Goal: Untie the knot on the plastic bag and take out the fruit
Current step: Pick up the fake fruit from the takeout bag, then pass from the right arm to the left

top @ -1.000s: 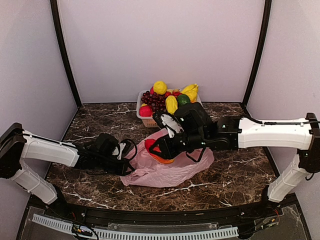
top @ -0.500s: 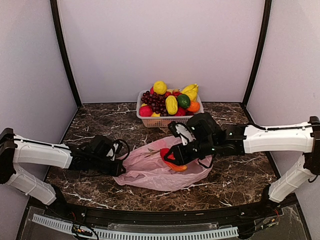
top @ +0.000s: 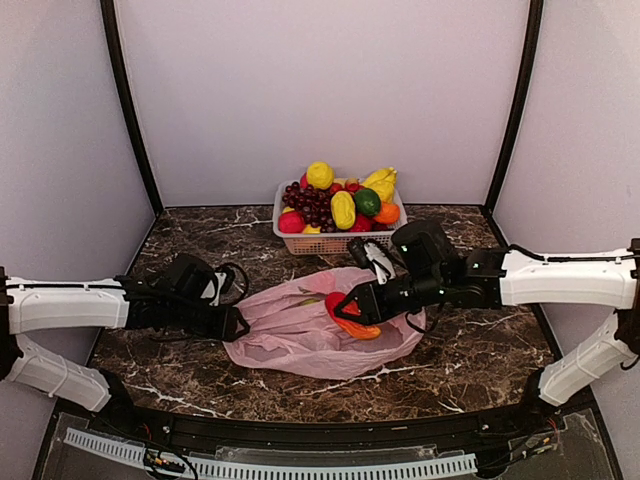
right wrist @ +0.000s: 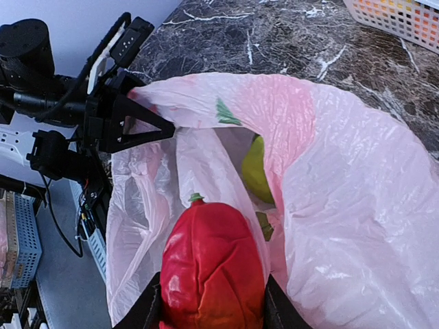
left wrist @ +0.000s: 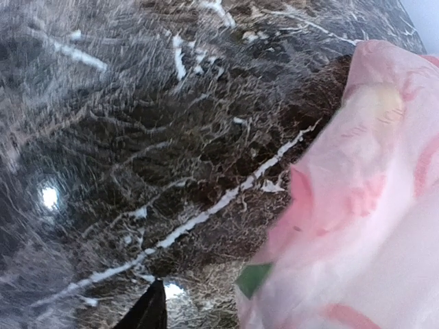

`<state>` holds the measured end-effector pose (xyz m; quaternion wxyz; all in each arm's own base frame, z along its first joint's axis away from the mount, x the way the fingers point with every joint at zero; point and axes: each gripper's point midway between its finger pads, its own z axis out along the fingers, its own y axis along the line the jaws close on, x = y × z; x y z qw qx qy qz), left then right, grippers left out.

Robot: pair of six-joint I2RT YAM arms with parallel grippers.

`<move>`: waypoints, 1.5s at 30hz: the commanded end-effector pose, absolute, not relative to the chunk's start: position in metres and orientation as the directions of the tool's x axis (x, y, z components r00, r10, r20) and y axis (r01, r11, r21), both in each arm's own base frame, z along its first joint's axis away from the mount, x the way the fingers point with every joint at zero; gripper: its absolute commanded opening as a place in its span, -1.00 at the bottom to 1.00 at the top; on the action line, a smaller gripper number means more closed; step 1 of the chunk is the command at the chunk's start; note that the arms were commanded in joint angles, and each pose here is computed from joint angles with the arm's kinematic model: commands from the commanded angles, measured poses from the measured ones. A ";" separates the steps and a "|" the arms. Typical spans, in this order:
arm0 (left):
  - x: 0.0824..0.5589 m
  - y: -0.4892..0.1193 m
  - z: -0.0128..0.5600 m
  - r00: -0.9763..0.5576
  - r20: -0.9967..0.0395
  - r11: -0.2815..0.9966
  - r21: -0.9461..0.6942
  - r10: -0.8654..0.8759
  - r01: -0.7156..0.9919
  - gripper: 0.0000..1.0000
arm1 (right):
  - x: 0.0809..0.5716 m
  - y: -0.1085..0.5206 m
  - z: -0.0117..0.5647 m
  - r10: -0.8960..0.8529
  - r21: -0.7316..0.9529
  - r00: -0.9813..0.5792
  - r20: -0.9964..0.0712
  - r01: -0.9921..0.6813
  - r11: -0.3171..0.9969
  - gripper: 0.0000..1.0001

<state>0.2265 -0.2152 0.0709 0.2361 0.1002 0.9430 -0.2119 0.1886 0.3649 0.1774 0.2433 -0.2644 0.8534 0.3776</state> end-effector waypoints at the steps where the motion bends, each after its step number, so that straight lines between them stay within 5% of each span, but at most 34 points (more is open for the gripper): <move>1: 0.237 -0.215 0.137 -0.802 -0.588 0.875 -0.329 0.103 0.354 0.41 | 0.194 0.391 0.202 -0.221 0.580 -0.725 -0.652 -0.665 0.471 -0.32; 4: 0.237 -0.226 0.188 -0.737 -0.672 0.823 -0.376 0.075 0.426 0.59 | 0.193 0.402 0.201 -0.213 0.609 -0.734 -0.645 -0.662 0.437 -0.33; 8: 0.227 -0.252 0.227 -0.696 -0.718 0.705 -0.480 0.027 0.522 0.60 | 0.193 0.411 0.205 -0.212 0.618 -0.728 -0.652 -0.673 0.407 -0.33; 14: 0.209 -0.302 0.244 -0.750 -0.661 0.476 -0.664 -0.014 0.576 0.53 | 0.191 0.419 0.206 -0.233 0.612 -0.712 -0.662 -0.693 0.380 -0.32; 21: 0.202 -0.331 0.237 -0.806 -0.592 0.359 -0.749 0.012 0.556 0.43 | 0.188 0.426 0.214 -0.235 0.606 -0.691 -0.684 -0.717 0.344 -0.32; 27: 0.205 -0.338 0.226 -0.832 -0.555 0.348 -0.778 0.009 0.523 0.41 | 0.188 0.430 0.216 -0.235 0.601 -0.683 -0.692 -0.725 0.336 -0.32; 34: 0.209 -0.343 0.212 -0.863 -0.506 0.353 -0.807 -0.001 0.473 0.10 | 0.186 0.432 0.218 -0.237 0.599 -0.678 -0.696 -0.730 0.328 -0.32; 45: 0.213 -0.350 0.201 -0.882 -0.471 0.353 -0.826 -0.002 0.440 0.14 | 0.185 0.434 0.217 -0.248 0.595 -0.670 -0.699 -0.738 0.317 -0.32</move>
